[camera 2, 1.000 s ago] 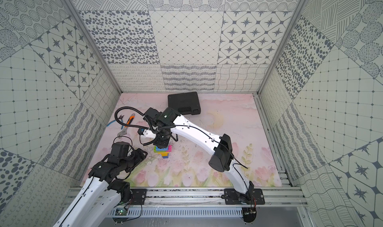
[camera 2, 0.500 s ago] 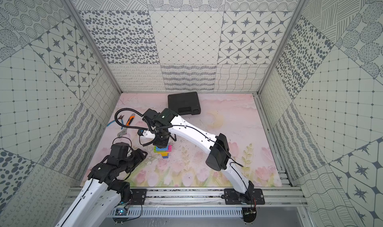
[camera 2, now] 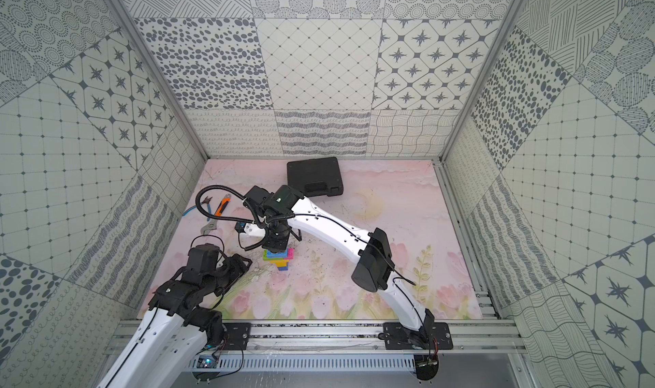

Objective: Assemble a spoon with lego
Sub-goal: Assemble the lego brick with the lego brick.

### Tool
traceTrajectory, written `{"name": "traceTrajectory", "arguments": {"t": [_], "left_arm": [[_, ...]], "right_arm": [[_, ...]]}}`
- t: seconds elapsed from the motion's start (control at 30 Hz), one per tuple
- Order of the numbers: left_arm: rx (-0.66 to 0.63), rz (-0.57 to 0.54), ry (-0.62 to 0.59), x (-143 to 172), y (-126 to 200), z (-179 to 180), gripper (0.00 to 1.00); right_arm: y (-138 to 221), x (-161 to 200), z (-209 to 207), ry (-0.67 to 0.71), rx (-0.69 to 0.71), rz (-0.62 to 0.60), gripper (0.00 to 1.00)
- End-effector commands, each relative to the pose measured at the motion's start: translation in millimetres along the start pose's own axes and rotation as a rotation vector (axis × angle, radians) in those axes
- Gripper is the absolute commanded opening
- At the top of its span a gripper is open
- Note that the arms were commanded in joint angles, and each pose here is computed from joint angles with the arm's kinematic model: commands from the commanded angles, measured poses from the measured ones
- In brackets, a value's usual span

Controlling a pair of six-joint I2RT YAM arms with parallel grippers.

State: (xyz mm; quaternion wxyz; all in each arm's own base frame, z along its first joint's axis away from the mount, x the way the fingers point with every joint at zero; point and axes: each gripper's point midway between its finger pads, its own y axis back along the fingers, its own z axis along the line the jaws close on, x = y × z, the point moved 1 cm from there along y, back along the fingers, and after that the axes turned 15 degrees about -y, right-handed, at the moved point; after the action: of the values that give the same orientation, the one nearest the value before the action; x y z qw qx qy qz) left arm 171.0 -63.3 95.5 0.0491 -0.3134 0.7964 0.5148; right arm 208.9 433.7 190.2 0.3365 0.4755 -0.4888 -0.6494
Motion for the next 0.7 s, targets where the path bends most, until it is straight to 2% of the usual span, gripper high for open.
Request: {"name": "traceTrajectory", "arguments": {"t": [0.0, 0.67], "left_arm": [[-0.006, -0.005, 0.009, -0.2, -0.2, 1.9, 0.74], [-0.056, -0.059, 0.139, 8.0, 10.2, 21.8, 0.74]], "right_arm": [[-9.6, 0.3, 0.3, 0.020, 0.004, 0.019, 0.00], [-27.1, 4.4, 6.2, 0.028, -0.007, 0.062, 0.00]]}}
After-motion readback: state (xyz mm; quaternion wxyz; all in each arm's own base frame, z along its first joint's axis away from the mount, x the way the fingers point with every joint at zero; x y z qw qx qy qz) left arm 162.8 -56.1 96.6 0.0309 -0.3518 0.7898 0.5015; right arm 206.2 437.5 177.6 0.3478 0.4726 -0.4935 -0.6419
